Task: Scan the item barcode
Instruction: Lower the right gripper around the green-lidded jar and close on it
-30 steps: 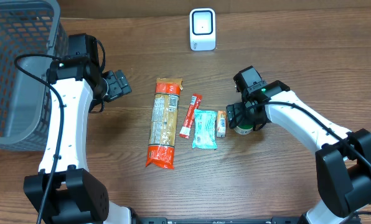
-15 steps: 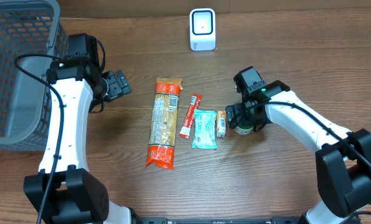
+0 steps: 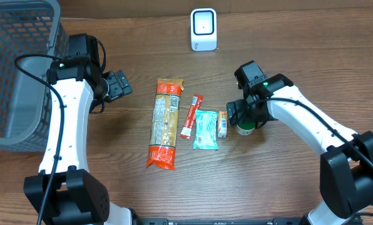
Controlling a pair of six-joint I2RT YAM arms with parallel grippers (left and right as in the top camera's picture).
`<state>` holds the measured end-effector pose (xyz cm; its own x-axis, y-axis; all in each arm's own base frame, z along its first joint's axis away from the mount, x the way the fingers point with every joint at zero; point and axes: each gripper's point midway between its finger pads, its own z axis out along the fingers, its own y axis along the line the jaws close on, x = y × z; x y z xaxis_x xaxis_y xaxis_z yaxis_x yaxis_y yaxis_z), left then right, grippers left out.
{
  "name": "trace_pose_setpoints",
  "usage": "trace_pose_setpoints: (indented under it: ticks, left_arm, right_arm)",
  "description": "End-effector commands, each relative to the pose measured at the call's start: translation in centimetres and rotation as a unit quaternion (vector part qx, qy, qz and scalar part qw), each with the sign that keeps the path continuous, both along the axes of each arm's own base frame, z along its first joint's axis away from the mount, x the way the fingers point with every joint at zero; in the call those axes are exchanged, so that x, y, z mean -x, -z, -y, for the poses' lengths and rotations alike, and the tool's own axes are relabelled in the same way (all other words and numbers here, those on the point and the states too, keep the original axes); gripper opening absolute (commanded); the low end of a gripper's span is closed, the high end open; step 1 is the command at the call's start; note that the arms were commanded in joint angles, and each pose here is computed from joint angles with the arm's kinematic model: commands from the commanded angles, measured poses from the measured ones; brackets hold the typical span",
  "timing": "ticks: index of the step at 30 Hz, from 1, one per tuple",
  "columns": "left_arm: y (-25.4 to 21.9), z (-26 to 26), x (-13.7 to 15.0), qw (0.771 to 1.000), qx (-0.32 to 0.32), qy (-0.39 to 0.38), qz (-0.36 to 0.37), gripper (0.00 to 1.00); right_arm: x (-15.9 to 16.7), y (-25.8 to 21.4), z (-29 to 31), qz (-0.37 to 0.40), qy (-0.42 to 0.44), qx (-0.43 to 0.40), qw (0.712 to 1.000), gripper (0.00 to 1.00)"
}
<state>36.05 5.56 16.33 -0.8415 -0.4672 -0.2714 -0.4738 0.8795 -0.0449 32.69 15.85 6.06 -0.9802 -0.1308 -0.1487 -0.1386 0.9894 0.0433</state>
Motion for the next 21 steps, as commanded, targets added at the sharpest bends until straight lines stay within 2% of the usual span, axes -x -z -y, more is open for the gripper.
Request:
trace_pose_setpoints:
  ticks: [1, 10, 13, 16, 21]
  left_arm:
    - [-1.0, -0.1, -0.3, 1.000, -0.008, 0.005, 0.014, 1.00]
    - [-1.0, -0.1, -0.3, 1.000, -0.008, 0.005, 0.014, 1.00]
    - [-1.0, -0.1, -0.3, 1.000, -0.008, 0.005, 0.014, 1.00]
    - [-1.0, -0.1, -0.3, 1.000, -0.008, 0.005, 0.014, 1.00]
    - [-1.0, -0.1, -0.3, 1.000, -0.008, 0.005, 0.014, 1.00]
  right_arm:
    - [-0.7, -1.1, -0.6, 0.016, 0.008, -0.012, 1.000, 1.00]
    - [-0.7, -1.2, -1.8, 0.011, 0.003, -0.045, 0.999, 1.00]
    - [-0.8, -1.1, -0.8, 0.014, 0.016, -0.024, 0.999, 0.84]
    - [-0.6, -0.7, -0.1, 0.013, 0.057, -0.011, 0.998, 0.84]
    - [0.1, 0.3, 0.3, 0.002, 0.062, -0.006, 0.998, 0.83]
